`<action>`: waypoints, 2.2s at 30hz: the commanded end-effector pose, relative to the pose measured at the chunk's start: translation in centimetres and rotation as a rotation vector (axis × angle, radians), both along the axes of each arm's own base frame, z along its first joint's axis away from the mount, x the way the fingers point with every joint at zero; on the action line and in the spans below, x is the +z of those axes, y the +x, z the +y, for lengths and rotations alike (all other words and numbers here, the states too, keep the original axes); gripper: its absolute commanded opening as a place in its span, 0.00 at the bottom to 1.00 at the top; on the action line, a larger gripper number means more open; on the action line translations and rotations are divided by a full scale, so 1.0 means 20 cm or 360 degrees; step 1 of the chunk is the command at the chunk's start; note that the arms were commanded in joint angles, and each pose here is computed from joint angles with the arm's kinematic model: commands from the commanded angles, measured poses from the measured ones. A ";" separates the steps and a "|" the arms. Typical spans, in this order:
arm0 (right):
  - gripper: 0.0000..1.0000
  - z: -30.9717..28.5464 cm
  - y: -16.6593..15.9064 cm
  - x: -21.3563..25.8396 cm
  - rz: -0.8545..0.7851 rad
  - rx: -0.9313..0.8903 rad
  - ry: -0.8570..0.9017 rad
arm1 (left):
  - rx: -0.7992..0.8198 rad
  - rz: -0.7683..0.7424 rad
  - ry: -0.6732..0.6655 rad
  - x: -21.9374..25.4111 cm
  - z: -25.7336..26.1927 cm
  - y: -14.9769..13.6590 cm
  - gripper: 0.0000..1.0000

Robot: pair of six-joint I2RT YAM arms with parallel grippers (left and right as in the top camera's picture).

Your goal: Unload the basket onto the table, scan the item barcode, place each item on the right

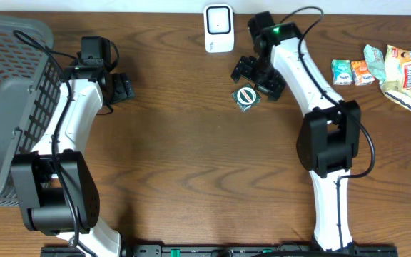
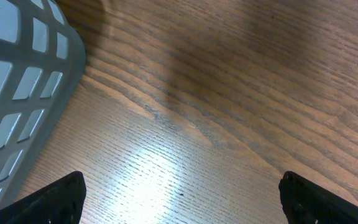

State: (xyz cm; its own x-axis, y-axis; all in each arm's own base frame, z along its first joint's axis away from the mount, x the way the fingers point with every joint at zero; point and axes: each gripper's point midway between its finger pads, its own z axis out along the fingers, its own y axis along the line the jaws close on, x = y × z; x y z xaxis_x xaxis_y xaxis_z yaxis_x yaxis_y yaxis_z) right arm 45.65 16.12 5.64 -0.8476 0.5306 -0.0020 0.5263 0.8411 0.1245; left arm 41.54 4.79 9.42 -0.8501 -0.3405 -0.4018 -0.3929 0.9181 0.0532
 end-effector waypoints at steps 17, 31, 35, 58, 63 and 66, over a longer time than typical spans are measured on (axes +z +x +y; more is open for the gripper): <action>0.97 -0.01 -0.04 -0.29 -0.0021 -0.0289 -0.0131 | -0.0016 0.0014 0.0015 -0.01 0.00 -0.01 0.97; 0.76 0.06 -0.10 -0.37 0.0062 -0.0274 0.0006 | -0.0016 0.0014 0.0015 -0.01 0.00 -0.01 0.97; 0.71 0.11 -0.12 -0.36 0.0104 -0.0268 0.0096 | -0.0016 0.0014 0.0015 -0.01 0.00 -0.01 0.98; 0.65 -0.03 -0.03 -0.36 -0.0078 -0.0038 -0.0169 | -0.0016 0.0014 0.0015 -0.01 0.00 -0.01 0.97; 0.64 -0.01 0.00 -0.36 -0.0130 0.0072 -0.0163 | -0.0016 0.0014 0.0015 -0.01 0.00 -0.01 0.98; 0.64 0.00 0.00 -0.36 -0.0125 0.0080 -0.0164 | -0.0016 0.0014 0.0015 -0.01 0.00 -0.01 0.97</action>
